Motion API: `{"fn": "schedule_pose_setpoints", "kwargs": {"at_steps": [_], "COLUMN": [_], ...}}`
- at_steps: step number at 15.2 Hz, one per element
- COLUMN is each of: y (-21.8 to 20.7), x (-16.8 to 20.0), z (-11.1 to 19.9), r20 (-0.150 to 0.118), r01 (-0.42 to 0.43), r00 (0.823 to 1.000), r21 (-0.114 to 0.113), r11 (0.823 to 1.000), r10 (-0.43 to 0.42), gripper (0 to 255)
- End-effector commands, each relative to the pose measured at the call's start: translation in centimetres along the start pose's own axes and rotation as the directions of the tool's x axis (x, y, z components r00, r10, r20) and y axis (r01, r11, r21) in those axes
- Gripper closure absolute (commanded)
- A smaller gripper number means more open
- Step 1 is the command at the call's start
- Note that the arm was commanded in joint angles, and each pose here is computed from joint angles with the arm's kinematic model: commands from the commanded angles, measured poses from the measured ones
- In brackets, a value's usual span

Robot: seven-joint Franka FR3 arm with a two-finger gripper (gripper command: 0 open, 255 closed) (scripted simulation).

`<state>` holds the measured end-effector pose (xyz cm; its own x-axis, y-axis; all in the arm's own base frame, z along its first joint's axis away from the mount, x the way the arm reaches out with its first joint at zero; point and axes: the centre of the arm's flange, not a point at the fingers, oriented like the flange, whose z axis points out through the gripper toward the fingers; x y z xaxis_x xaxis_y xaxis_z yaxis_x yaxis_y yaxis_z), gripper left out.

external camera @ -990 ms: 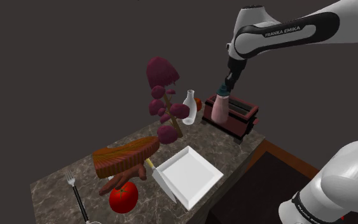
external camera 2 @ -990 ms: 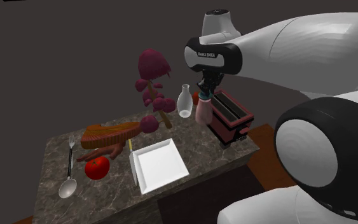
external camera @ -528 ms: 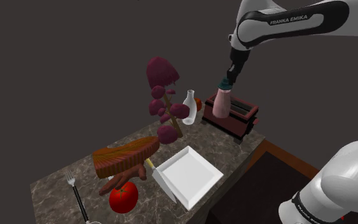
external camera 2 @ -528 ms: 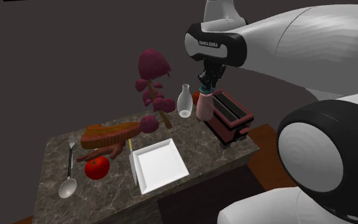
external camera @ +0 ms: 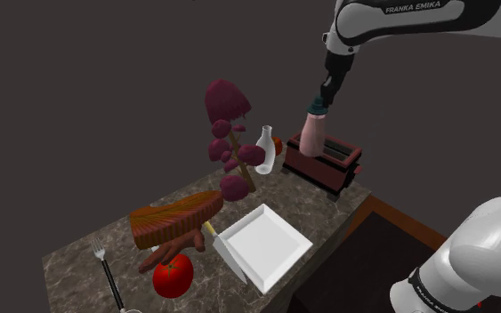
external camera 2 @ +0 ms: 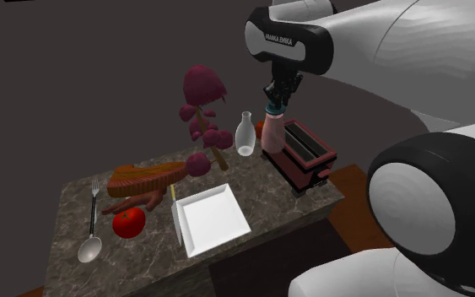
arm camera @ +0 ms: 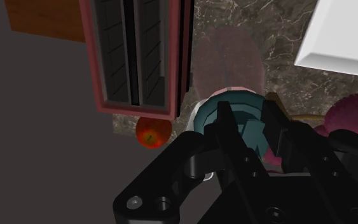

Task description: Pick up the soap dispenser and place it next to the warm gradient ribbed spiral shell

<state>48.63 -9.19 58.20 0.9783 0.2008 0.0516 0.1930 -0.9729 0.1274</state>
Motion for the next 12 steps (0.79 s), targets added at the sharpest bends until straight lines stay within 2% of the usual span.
{"fn": "schedule_pose_setpoints", "kwargs": {"at_steps": [1, 10, 12], "y": [0.1, 0.7, -1.9], "x": [0.0, 0.2, 0.1], "z": [-1.1, -5.4, -5.8], "r20": [0.0, 0.0, 0.0], "r01": [0.0, 0.0, 0.0], "r00": [1.0, 1.0, 1.0], "r21": [0.0, 0.0, 0.0], "r11": [1.0, 1.0, 1.0], "r10": [0.0, 0.0, 0.0], "gripper": [255, 255, 255]}}
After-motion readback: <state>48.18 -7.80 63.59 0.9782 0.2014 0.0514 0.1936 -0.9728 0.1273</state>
